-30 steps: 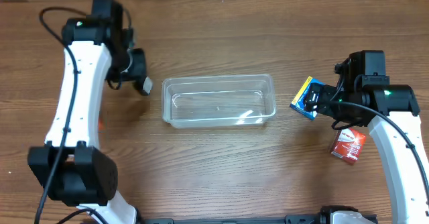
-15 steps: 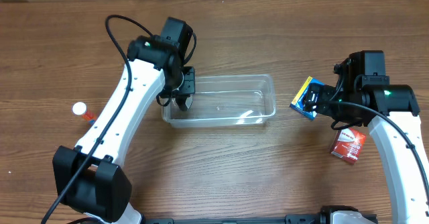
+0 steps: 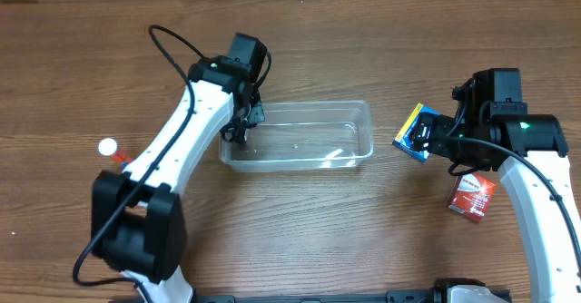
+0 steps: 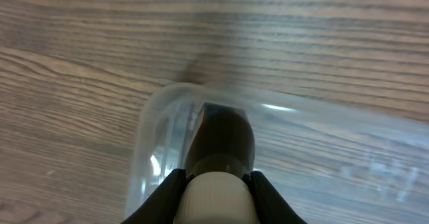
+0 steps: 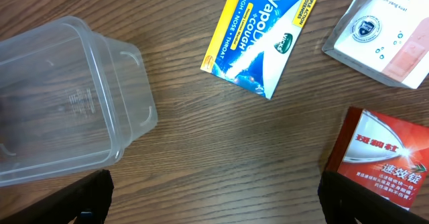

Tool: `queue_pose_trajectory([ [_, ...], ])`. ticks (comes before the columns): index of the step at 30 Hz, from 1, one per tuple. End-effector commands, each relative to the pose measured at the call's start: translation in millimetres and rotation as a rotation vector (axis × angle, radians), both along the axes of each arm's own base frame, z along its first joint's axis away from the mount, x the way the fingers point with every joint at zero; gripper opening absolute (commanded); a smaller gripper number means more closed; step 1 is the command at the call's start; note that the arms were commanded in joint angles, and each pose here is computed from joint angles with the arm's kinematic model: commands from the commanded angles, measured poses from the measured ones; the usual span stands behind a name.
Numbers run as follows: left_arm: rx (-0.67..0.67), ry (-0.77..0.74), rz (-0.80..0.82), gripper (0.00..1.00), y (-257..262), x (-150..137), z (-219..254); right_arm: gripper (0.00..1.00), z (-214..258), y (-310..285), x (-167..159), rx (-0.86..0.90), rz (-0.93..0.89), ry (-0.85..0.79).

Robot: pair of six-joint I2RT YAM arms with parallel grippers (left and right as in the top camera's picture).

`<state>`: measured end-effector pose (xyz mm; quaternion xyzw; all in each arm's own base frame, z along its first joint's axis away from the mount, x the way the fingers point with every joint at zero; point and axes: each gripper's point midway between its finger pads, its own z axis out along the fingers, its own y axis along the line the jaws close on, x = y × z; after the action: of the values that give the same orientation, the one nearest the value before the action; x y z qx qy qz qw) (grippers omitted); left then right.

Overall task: Pack container
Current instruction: 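Lower the dark bottle into the container's left end and release, then move the left gripper to the orange bottle and grasp it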

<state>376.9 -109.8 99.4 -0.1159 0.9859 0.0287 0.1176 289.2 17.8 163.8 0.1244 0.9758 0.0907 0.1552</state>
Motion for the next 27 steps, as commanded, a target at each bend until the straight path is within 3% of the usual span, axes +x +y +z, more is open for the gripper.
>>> queue_pose_trajectory([
  [1, 0.008, 0.031, 0.024, 0.04, 0.6, 3.7, -19.9, 1.00, 9.6, -0.1, 5.6, 0.005, -0.002, -0.032],
  [3, 0.009, 0.033, 0.020, 0.04, 0.4, 3.7, -20.9, 1.00, 9.6, -0.1, 5.6, 0.005, -0.002, -0.032],
  [4, 0.009, 0.035, 0.019, 0.13, 0.6, 3.3, -21.0, 1.00, 9.6, -0.1, 5.6, 0.006, -0.002, -0.032],
  [5, 0.009, 0.035, 0.019, 0.41, 0.6, 3.1, -21.0, 1.00, 9.6, -0.1, 5.6, 0.006, -0.002, -0.032],
  [7, -0.004, 0.044, 0.014, 0.57, -1.7, 1.6, -21.4, 1.00, 9.6, -0.1, 5.6, 0.006, -0.002, -0.032],
  [13, -0.047, 0.035, -0.035, 0.55, -10.2, 1.2, -1.7, 1.00, 9.5, -0.1, 5.5, 0.005, -0.002, -0.032],
  [19, -0.075, -0.111, -0.077, 0.57, -6.1, -4.5, 91.1, 1.00, 9.5, -0.2, 5.5, 0.005, -0.003, -0.032],
  [21, -0.035, -0.182, -0.058, 0.68, 8.8, -12.8, 126.0, 1.00, 9.6, -0.1, 5.6, 0.005, -0.002, -0.032],
  [22, -0.002, -0.221, -0.039, 0.97, 20.5, -17.9, 141.9, 1.00, 9.6, -0.1, 5.6, 0.005, -0.002, -0.032],
  [27, 0.057, -0.221, 0.191, 1.00, 114.5, -71.4, 179.1, 1.00, 9.5, -0.1, 5.5, 0.005, -0.002, -0.032],
])
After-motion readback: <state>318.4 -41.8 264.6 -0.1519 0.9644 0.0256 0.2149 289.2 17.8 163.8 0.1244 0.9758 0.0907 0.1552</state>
